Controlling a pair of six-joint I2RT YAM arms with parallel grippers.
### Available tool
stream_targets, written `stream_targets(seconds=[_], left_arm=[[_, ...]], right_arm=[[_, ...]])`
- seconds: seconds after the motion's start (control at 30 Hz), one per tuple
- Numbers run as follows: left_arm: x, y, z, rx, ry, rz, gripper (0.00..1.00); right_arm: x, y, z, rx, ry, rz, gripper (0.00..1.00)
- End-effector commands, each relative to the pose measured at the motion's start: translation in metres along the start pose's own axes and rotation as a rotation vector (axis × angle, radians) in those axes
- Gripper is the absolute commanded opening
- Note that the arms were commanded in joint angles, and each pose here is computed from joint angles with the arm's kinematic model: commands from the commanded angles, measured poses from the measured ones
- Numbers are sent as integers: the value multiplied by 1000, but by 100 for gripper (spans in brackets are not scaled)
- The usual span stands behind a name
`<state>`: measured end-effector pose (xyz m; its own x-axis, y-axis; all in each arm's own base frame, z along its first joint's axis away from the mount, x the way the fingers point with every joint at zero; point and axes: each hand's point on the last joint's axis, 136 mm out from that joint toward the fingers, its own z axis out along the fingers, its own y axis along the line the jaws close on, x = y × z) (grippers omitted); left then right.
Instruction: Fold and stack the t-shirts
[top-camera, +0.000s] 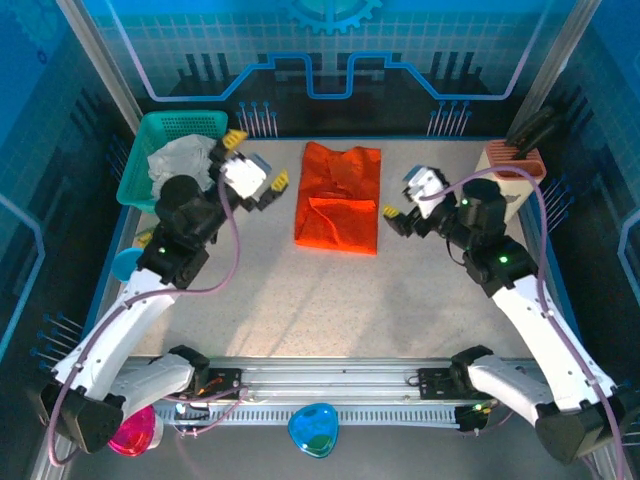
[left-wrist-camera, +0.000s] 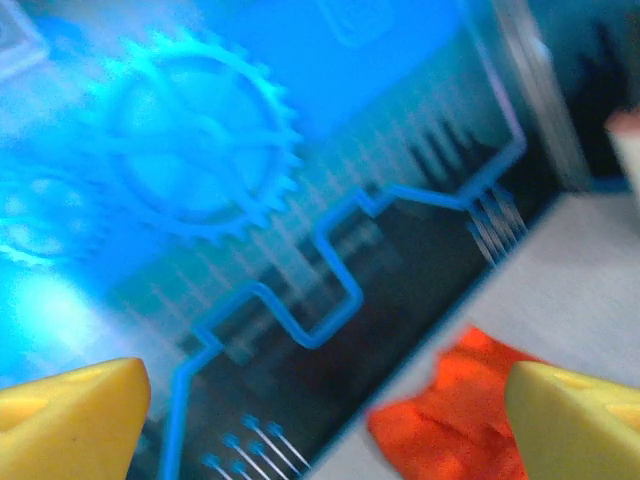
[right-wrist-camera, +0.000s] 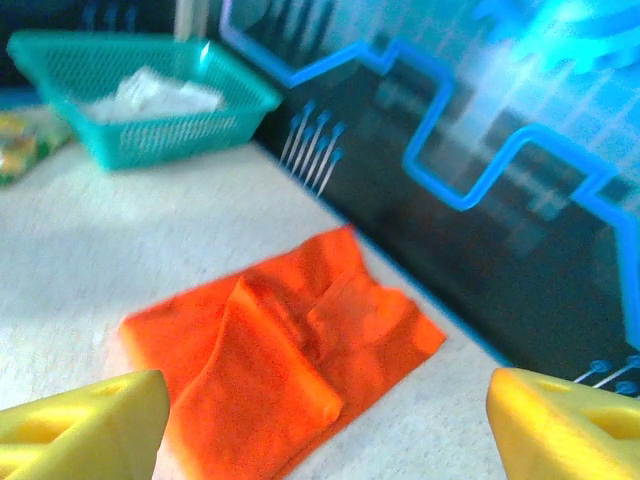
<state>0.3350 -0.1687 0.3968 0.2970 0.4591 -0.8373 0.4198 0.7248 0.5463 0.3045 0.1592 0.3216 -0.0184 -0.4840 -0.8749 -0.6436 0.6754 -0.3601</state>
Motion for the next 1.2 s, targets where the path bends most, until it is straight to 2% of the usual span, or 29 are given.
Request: stream_targets(seconds=[0.0, 0.13, 0.27, 0.63, 0.9, 1.17], left_arm=[[80, -93, 1, 332, 170, 138, 90], [144, -138, 10, 465, 278, 308, 88], [187, -170, 19, 582, 350, 413, 95], [242, -205, 44, 724, 420, 479, 93], [267, -212, 67, 769, 473, 506, 88], [295, -223, 72, 864, 556, 530, 76]], right_arm=[[67, 47, 20, -194, 233, -207, 85], [117, 72, 56, -305, 422, -345, 84], [155, 89, 94, -384, 521, -357, 83], [215, 91, 153, -450, 681, -338, 84], [229, 81, 163, -462, 717, -330, 83], [250, 91, 168, -533, 767, -311, 76]])
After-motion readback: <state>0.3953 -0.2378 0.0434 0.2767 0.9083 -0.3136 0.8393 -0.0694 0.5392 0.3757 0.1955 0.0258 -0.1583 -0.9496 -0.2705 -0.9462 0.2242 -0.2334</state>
